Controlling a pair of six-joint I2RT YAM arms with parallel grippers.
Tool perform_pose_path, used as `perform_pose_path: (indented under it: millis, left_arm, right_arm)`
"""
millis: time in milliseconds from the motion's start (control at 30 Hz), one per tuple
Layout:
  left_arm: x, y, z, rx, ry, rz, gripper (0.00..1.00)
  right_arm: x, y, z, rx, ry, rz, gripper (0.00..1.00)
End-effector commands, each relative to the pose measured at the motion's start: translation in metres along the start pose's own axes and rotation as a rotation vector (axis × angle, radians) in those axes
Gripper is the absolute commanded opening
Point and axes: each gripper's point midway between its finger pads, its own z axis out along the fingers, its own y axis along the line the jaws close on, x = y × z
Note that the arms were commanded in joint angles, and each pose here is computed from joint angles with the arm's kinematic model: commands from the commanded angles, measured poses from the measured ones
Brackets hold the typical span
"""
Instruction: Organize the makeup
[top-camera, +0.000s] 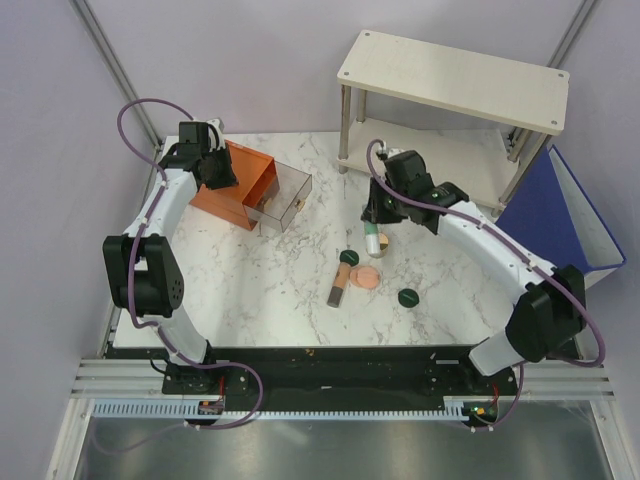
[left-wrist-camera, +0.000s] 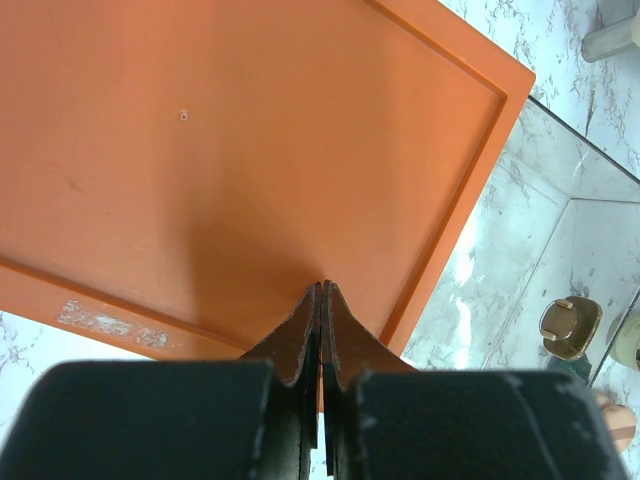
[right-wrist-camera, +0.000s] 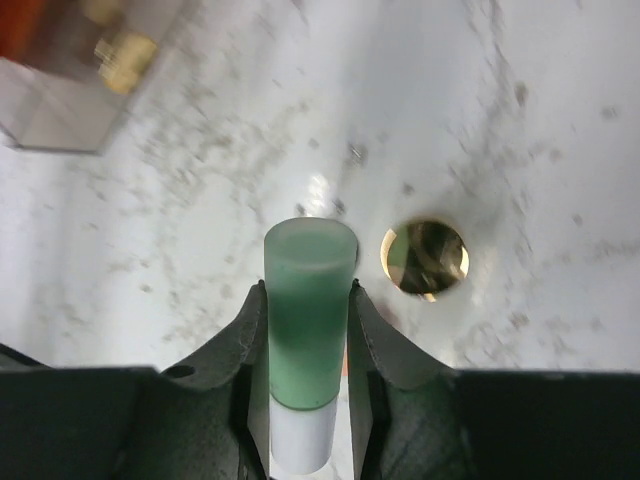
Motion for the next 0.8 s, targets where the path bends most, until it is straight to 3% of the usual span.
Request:
perform_pose_path:
  millis: [0, 233, 400, 767]
  left_arm:
    - [0.071, 0.034, 0.014, -0.124, 0.258, 0.010, 0.02]
    - [0.071, 0.033, 0.014, -0.118, 0.260, 0.012, 0.02]
    - [0.074, 0.037, 0.015, -0.134, 0.272, 0.016, 0.02]
    - [0.072, 0.045, 0.017, -0.176, 0.280, 0.041, 0.02]
  right_arm:
    - [-0.090, 0.073, 0.015, -0.280, -0.192, 0.039, 0.00]
    - [-0.163, 0.143, 0.055, -0.515, -0.266, 0.117, 0.00]
    - [-0.191, 0.178, 0.083, -0.611, -0.289, 0.177, 0.00]
    - [-0.155, 0.211, 0.126, -0.631, -0.200, 0.176, 0.06]
